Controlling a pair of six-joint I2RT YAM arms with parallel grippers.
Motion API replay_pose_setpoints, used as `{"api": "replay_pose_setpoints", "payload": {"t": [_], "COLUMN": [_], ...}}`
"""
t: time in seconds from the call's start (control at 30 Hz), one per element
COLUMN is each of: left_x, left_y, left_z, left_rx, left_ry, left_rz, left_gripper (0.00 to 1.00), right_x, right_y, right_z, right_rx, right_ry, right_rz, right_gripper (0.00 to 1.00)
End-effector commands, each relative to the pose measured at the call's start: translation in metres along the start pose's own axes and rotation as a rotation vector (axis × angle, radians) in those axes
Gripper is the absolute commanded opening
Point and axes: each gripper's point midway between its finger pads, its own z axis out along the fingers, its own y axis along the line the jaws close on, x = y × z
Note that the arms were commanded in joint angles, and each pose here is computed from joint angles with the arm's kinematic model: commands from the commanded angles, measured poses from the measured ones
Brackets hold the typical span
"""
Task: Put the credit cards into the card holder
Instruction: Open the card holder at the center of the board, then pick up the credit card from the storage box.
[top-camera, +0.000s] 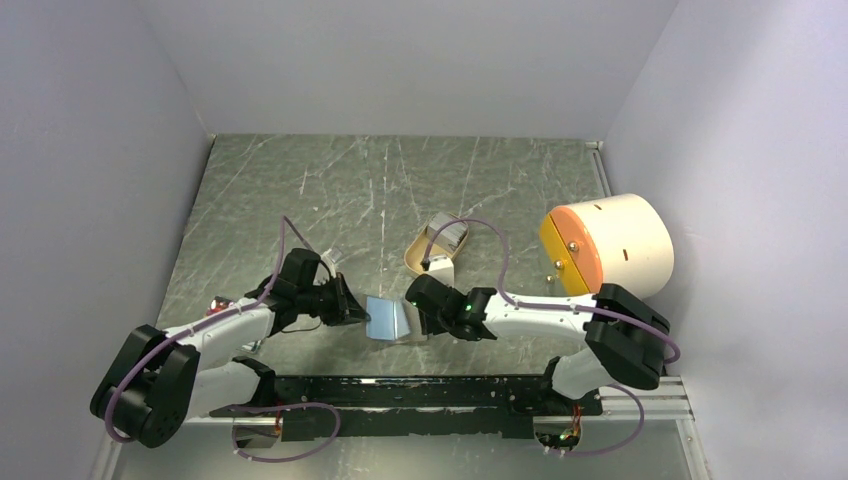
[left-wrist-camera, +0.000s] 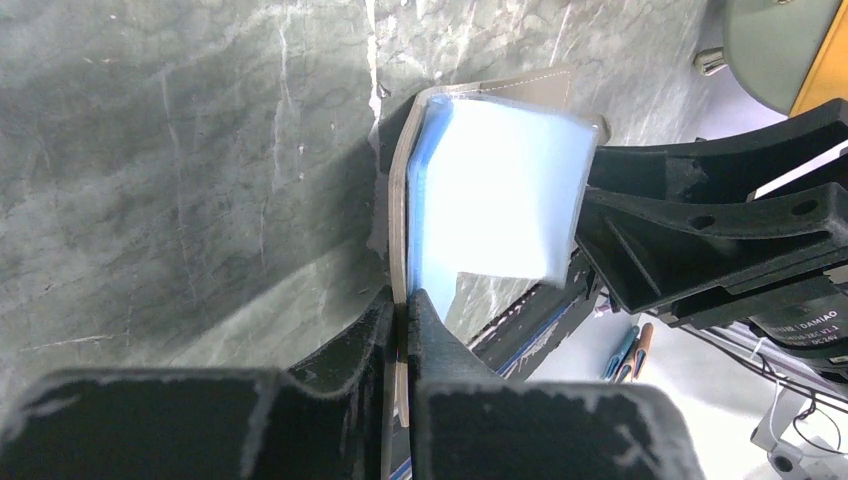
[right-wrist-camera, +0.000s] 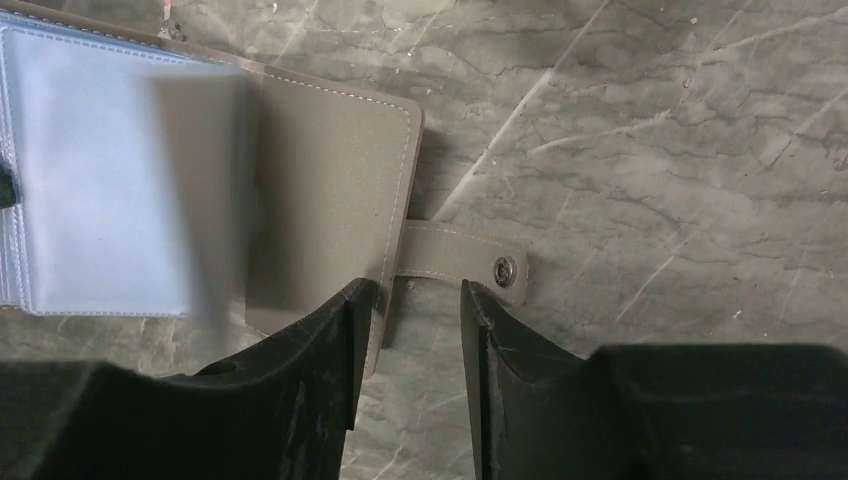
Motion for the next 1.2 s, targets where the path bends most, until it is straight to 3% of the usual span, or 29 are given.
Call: {"api": "replay_pose_setpoints", "payload": {"t": [0.0, 0.2, 0.37, 0.5, 0.73, 0.97, 1.17], "left_x": [0.001, 0.005, 0.001, -0.003, -0.013, -0.010, -0.006], "left_y": [-0.010, -0.016, -0.014, -0.024, -0.036, -0.039, -0.038], "left_z": [0.000, 0.000, -0.004, -0.011, -0.020, -0.019, -0.017], "left_rx": [0.049, 0.098, 0.048, 0.068, 0.035, 0.048, 0.059], "left_ry": [0.009, 0.024, 0.012, 0.003, 0.016, 0.050, 0.072], "left_rz": [0.025, 0.031, 0.030, 0.044, 0.105, 0.124, 0.106], "left_gripper": [0.09, 0.09, 0.09, 0.09, 0.09, 0.09, 0.09], "right_x": [-0.005, 0.000, -0.022, -0.057, -0.128, -0.184, -0.218], "right_y": [-0.003, 0.009, 0.018, 0.012, 0.016, -0.022, -0.055], "right_z": [0.002, 0.009, -0.006, -0.024, -0.053, -0.032, -0.006], "right_rx": [0.021, -0.042, -0.101, -0.052, -0.078, -0.047, 0.094], "right_ry": [-0.019, -0.010, -0.093, -0.190, -0.407, -0.408, -0.402], "right_rz": [0.006, 0.022, 0.018, -0.018, -0.137, -0.245, -0.343], "right_gripper": [0.42, 0.41, 0.41, 0.48, 0.50, 0.50, 0.56]}}
